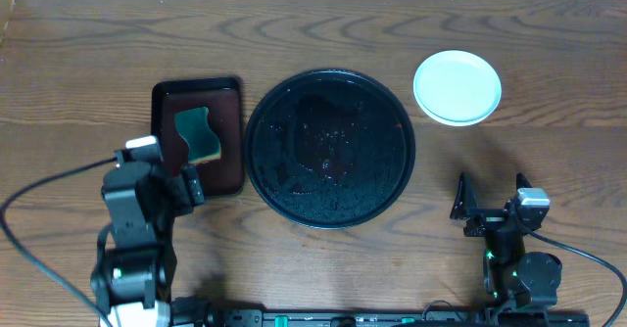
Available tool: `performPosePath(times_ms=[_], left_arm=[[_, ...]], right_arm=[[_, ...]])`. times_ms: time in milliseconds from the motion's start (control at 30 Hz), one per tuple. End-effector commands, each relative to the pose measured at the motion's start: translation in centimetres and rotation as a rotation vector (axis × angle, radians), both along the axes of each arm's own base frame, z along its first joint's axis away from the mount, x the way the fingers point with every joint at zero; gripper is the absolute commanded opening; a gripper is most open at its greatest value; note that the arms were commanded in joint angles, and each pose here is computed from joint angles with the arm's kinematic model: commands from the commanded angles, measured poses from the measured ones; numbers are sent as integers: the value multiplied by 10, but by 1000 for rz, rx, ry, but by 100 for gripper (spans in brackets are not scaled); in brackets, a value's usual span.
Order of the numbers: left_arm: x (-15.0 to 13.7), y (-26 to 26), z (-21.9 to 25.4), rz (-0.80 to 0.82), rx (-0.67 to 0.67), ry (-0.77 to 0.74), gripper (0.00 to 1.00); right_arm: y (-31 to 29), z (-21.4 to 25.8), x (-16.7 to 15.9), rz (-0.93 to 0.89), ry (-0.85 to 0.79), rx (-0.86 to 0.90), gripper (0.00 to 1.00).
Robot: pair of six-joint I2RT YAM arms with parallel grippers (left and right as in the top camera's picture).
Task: Clean dirty plates on tray and stack at the side
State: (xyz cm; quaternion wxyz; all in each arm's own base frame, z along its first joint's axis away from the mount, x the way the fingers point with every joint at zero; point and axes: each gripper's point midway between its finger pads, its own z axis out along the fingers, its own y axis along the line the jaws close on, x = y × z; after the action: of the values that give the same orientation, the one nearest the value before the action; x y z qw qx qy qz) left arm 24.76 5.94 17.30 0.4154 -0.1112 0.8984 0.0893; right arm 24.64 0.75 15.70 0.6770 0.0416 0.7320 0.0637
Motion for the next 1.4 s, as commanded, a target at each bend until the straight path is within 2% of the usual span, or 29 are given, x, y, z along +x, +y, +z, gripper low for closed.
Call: performPosePath(times_ms=[0, 200, 400, 800, 1367], left_arm=[[-10, -3, 0, -16, 8, -69, 96], [-10, -30, -12, -251, 89, -171, 96], [-8, -31, -19, -252, 127, -303, 96], [-1, -30, 0, -242, 189, -536, 96], [-2, -30, -2, -233, 212, -648, 96]], right_arm=[[-4, 0, 0, -19, -1, -9, 99], [-4, 0, 0, -19, -1, -9, 99], [-4, 0, 0, -19, -1, -9, 99], [-4, 0, 0, -19, 0, -9, 99], [-4, 0, 0, -19, 0, -9, 99]])
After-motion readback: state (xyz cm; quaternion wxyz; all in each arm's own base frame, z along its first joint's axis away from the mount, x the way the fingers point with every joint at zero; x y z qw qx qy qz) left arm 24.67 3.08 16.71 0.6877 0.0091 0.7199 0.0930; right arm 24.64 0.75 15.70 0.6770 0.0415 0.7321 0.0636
